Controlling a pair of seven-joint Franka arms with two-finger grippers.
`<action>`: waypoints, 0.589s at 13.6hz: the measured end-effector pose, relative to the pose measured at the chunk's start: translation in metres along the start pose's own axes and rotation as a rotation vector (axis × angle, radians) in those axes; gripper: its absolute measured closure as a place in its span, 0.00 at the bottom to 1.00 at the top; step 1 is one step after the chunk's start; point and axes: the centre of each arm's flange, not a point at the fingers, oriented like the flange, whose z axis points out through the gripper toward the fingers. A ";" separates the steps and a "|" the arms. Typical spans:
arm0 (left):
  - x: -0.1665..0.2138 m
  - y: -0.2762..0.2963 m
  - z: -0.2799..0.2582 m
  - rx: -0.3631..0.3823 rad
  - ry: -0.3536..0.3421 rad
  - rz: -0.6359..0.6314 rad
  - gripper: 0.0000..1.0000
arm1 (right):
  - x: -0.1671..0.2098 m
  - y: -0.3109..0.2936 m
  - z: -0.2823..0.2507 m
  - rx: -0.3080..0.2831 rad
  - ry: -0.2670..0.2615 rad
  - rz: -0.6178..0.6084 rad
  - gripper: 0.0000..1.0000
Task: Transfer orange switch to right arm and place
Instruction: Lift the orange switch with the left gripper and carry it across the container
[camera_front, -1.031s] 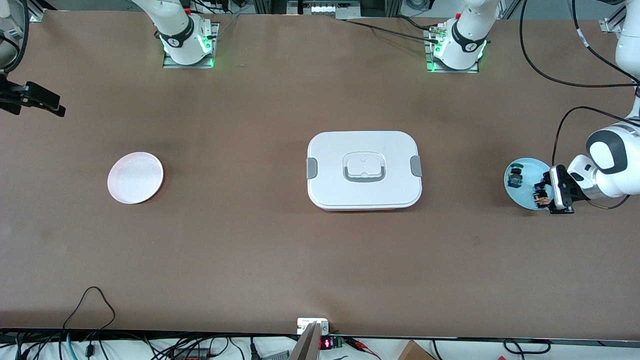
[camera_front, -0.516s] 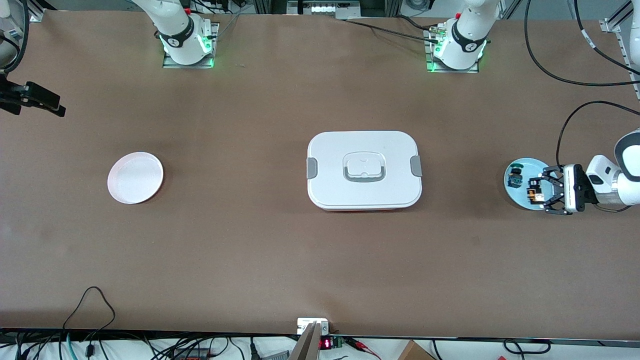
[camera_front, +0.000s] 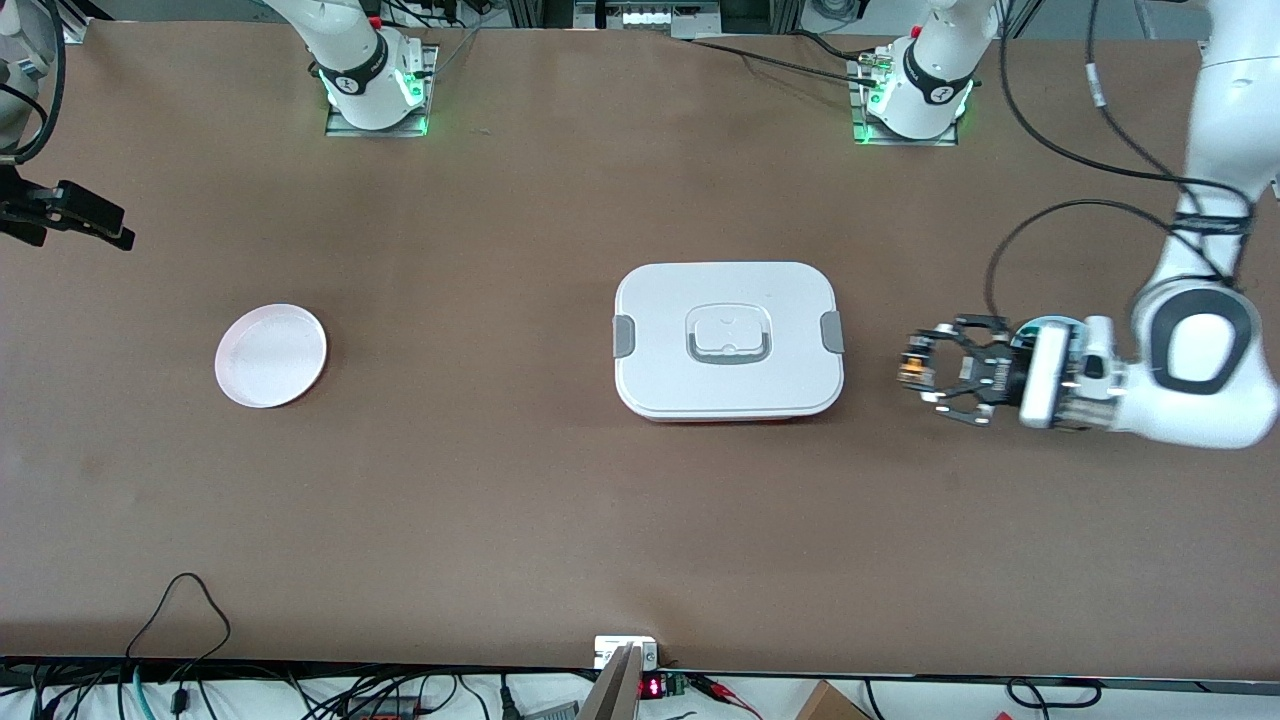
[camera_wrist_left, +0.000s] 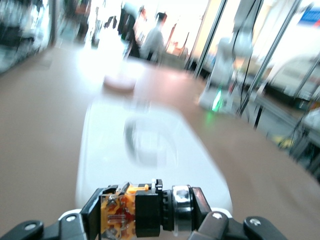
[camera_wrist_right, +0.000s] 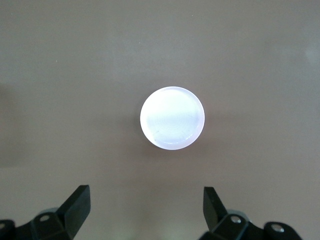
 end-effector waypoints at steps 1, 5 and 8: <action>0.027 -0.010 0.048 -0.031 0.100 0.014 0.28 | -0.001 0.000 0.002 0.001 0.005 0.000 0.00; 0.108 -0.023 0.204 -0.063 0.333 0.014 0.28 | -0.006 0.000 -0.002 0.002 0.012 0.000 0.00; 0.158 -0.023 0.276 -0.020 0.409 0.014 0.28 | -0.005 0.000 0.001 0.002 0.006 -0.002 0.00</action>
